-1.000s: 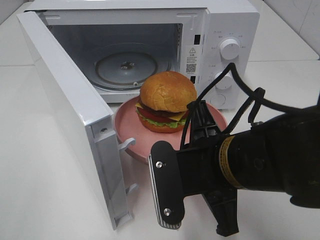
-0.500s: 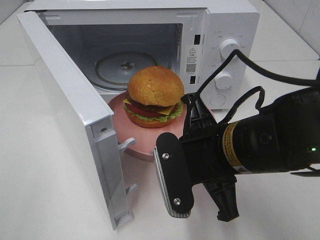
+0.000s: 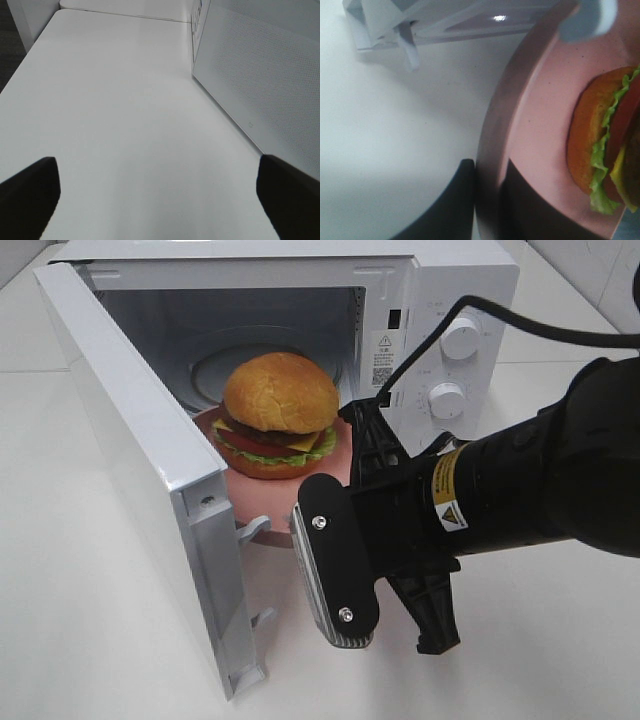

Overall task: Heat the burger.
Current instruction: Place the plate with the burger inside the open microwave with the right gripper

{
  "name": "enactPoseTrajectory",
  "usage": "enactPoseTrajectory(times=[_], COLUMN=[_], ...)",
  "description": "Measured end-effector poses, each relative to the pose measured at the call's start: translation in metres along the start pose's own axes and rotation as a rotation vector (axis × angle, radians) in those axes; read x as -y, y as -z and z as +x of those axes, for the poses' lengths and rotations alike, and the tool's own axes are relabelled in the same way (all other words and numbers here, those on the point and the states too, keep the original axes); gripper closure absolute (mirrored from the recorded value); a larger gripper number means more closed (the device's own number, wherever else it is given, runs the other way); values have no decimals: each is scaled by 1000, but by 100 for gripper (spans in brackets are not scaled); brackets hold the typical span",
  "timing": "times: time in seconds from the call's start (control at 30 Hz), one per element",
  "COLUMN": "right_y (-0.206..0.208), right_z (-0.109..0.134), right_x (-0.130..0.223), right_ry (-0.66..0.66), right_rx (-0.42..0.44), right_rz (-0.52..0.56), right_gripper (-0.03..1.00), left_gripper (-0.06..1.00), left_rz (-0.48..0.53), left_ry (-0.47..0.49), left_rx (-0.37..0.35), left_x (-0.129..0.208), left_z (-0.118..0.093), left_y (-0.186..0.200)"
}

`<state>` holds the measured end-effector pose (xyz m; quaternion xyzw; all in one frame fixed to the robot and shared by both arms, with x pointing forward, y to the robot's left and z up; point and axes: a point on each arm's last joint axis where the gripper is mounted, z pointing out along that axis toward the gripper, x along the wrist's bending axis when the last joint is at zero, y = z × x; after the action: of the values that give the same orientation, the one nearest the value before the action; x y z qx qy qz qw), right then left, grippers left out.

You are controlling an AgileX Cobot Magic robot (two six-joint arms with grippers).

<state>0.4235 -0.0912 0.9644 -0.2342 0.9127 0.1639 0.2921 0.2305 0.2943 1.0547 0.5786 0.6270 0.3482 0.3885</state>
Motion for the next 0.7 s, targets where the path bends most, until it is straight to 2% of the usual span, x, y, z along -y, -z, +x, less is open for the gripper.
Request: enactPoseTrajectory(times=[0.23,0.53,0.7], right_y=[1,1,1], right_z=[-5,-14,-16], right_x=[-6,3,5], right_ry=[41,30,65], right_rx=[33,82,95], right_rz=[-66,-73,-70], right_gripper=[89,89,89], left_gripper=[-5,-5,-5], left_rz=[0,0,0], left_ry=[0,0,0], left_rx=[0,0,0], left_x=[0,0,0], left_z=[0,0,0], left_y=[0,0,0])
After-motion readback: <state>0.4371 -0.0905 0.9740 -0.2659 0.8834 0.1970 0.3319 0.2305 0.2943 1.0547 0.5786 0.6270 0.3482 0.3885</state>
